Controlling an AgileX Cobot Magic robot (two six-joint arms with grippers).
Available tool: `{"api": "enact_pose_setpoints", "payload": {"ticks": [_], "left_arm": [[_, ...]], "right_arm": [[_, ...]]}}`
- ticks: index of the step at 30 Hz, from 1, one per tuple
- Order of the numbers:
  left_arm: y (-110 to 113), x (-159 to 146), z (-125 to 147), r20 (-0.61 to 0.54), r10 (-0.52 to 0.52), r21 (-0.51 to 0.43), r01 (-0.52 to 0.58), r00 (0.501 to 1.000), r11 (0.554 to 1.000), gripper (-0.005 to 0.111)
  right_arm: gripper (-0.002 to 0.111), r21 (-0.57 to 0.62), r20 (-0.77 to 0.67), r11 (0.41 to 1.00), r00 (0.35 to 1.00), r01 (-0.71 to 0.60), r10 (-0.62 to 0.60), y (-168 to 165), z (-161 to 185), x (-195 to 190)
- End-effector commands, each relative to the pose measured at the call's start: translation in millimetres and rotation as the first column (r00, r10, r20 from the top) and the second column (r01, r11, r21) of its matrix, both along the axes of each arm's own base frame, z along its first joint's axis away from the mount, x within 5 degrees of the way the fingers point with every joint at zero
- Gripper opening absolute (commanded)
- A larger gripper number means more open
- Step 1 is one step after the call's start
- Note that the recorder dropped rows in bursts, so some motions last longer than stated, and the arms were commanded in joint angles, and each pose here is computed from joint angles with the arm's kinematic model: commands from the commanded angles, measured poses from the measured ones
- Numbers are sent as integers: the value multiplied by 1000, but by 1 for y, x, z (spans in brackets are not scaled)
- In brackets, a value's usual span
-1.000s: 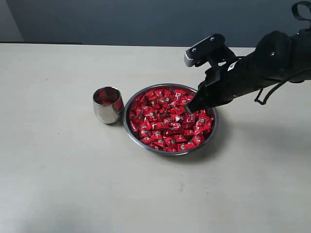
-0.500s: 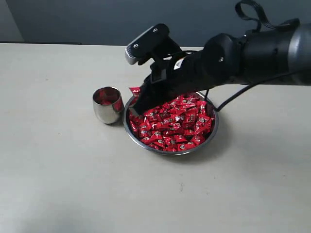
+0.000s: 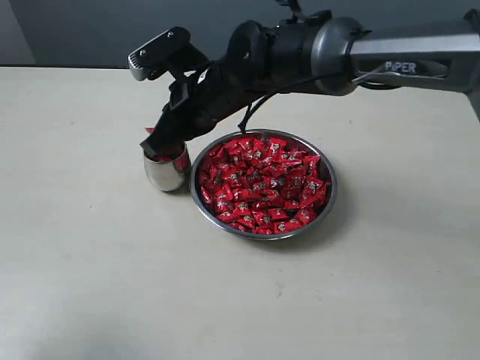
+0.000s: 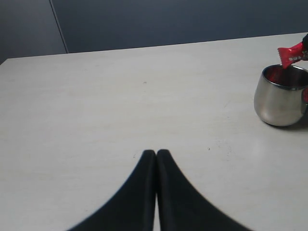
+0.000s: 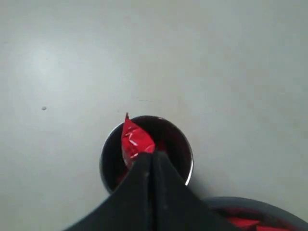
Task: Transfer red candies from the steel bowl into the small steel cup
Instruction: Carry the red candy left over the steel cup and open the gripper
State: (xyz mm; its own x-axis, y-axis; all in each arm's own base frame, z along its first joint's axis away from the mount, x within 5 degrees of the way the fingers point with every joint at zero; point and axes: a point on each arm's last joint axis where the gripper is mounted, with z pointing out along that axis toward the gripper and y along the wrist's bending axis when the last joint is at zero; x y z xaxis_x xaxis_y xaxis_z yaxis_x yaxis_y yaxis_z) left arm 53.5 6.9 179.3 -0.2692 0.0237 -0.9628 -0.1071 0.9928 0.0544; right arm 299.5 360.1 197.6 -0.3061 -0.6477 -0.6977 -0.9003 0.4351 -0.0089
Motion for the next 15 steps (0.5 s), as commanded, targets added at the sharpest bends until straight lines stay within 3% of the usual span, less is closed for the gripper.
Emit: {"api": "enact_pose_setpoints", "payload": {"ticks": [1, 6, 10, 15], "left_arm": [[0, 0, 3, 18, -5, 3, 5, 1000, 1000, 0], [0, 0, 3, 18, -5, 3, 5, 1000, 1000, 0], [0, 0, 3, 18, -5, 3, 5, 1000, 1000, 0], [0, 0, 3, 18, -5, 3, 5, 1000, 1000, 0]], "right_arm": [[-1, -16, 6, 1000, 1000, -3, 3, 6, -12, 8], [1, -35, 0, 999, 1000, -2, 2, 7, -25, 10], [43, -44, 20, 999, 1000, -21, 22, 5, -15, 8], [41, -17, 44, 1000, 999, -14, 15, -2, 21, 3]]}}
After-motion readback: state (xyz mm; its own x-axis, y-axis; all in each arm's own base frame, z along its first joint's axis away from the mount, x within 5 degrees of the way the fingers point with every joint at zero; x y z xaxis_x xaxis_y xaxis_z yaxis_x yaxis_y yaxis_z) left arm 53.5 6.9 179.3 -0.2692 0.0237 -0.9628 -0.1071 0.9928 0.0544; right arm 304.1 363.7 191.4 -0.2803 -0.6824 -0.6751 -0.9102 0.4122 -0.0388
